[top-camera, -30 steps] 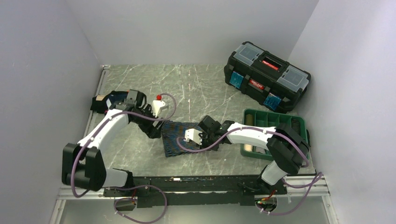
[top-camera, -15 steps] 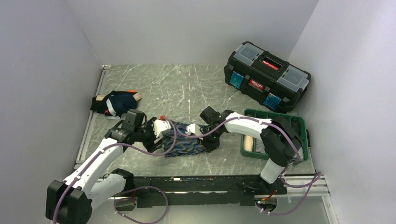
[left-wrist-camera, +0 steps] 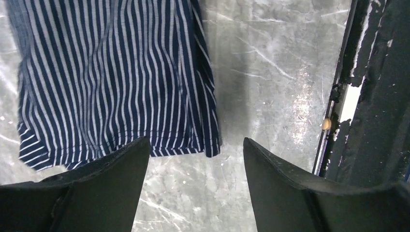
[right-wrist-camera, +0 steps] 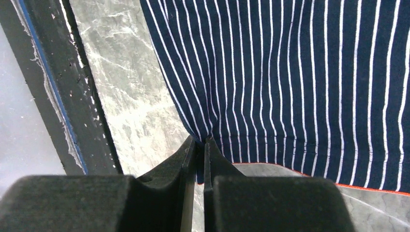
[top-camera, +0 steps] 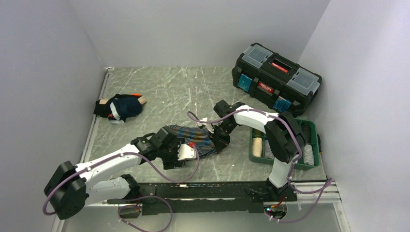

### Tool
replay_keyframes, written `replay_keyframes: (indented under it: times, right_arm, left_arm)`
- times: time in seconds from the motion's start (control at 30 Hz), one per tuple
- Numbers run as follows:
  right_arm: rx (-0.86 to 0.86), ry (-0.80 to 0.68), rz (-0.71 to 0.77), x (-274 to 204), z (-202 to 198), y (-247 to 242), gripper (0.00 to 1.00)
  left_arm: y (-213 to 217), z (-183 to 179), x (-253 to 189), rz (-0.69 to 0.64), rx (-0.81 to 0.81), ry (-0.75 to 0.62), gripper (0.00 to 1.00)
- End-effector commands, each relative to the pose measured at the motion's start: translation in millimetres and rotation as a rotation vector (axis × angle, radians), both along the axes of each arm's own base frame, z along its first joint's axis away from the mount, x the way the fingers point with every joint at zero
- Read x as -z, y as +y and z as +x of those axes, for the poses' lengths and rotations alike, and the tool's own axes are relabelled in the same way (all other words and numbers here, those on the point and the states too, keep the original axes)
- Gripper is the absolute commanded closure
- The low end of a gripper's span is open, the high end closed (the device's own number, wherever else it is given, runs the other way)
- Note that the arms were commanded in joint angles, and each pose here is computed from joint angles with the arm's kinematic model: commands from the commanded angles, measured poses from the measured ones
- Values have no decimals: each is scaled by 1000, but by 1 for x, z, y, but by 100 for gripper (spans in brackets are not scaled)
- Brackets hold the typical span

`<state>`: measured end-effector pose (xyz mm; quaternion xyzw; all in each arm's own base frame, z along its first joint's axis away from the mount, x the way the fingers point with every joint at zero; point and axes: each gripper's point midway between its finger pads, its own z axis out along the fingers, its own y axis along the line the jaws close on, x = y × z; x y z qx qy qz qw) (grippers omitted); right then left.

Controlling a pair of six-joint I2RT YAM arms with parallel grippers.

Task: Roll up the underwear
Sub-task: Fold the underwear at the center of the board.

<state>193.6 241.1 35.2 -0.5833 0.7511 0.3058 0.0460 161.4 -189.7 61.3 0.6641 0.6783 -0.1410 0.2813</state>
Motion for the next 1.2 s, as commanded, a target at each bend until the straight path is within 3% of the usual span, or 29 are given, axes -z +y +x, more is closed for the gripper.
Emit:
replay_keyframes:
  times: [0.0, 0.17, 0.33, 0.63, 0.77, 1.17]
  right_arm:
    - [-11, 24, 53, -10, 2, 6, 100]
    - [-6, 28, 46, -8, 1, 4, 100]
    - [-4, 39, 50, -7, -1, 4, 100]
    - [-6, 59, 46, -5, -7, 1, 100]
    - [-12, 73, 44, -6, -13, -2, 100]
    - [-67, 168, 28, -9, -54, -17, 100]
  left_arm:
    - [-6, 3, 14, 57, 7, -34, 24]
    - [-4, 0, 30, 128, 24, -36, 27]
    - [-1, 0, 39, 162, 26, -35, 37]
    - [4, -11, 58, 221, 49, 14, 73]
    - [7, -17, 61, 249, 66, 29, 99]
    - [0, -46, 43, 206, 135, 149, 100]
